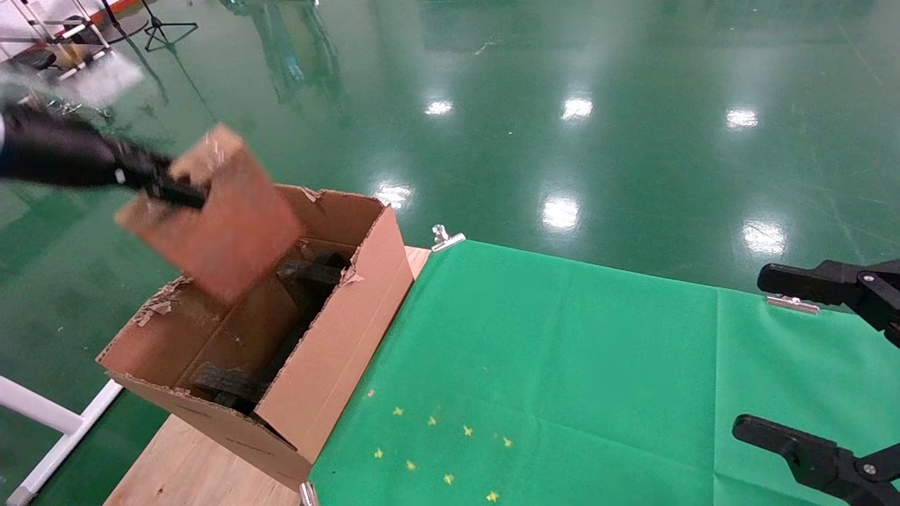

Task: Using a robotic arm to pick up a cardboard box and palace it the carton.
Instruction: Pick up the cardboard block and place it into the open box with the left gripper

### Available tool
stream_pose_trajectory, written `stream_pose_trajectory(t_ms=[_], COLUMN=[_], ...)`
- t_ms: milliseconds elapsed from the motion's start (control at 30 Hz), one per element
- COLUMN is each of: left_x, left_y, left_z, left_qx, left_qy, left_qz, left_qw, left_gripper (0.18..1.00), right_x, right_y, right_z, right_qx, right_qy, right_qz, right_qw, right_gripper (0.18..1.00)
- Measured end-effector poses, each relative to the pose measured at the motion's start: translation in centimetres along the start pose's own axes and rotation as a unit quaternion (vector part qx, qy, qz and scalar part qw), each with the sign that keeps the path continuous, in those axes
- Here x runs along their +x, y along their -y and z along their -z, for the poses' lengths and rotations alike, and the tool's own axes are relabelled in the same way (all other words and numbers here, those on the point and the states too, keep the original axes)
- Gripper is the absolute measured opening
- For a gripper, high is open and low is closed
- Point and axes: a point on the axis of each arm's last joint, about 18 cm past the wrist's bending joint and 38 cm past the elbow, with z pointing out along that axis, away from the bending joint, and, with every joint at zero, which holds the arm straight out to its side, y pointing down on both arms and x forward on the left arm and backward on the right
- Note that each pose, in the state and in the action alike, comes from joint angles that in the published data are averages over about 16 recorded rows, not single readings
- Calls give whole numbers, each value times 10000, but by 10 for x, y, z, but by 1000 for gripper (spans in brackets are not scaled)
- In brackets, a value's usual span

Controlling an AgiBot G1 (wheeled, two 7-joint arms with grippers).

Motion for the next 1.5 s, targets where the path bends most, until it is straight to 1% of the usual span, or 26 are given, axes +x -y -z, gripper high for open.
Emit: stream_pose_trajectory(t_ms=[200, 467, 867, 1233, 1500], left_x=[-8, -13, -10, 2, 14], left_y=[-35, -62, -85, -108, -125], left_z=[-33, -65, -101, -131, -148], left_qx=[-520, -882, -1219, -1498, -1662], left_qy=[81, 300, 552, 673, 679], left_qz=[378, 695, 828, 884, 927], left_qw=[9979, 9932, 9875, 9824, 9794], left_gripper=[376, 375, 373, 371, 366], right_x=[0, 0, 0, 0, 0], right_y=[0, 0, 0, 0, 0], right_z=[0, 0, 0, 0, 0], right_qx=[0, 0, 0, 0, 0], right_qy=[0, 0, 0, 0, 0], right_qz=[0, 0, 0, 0, 0], right_qw=[10000, 10000, 10000, 10000, 10000], right_gripper=[1001, 1001, 1001, 1001, 1001])
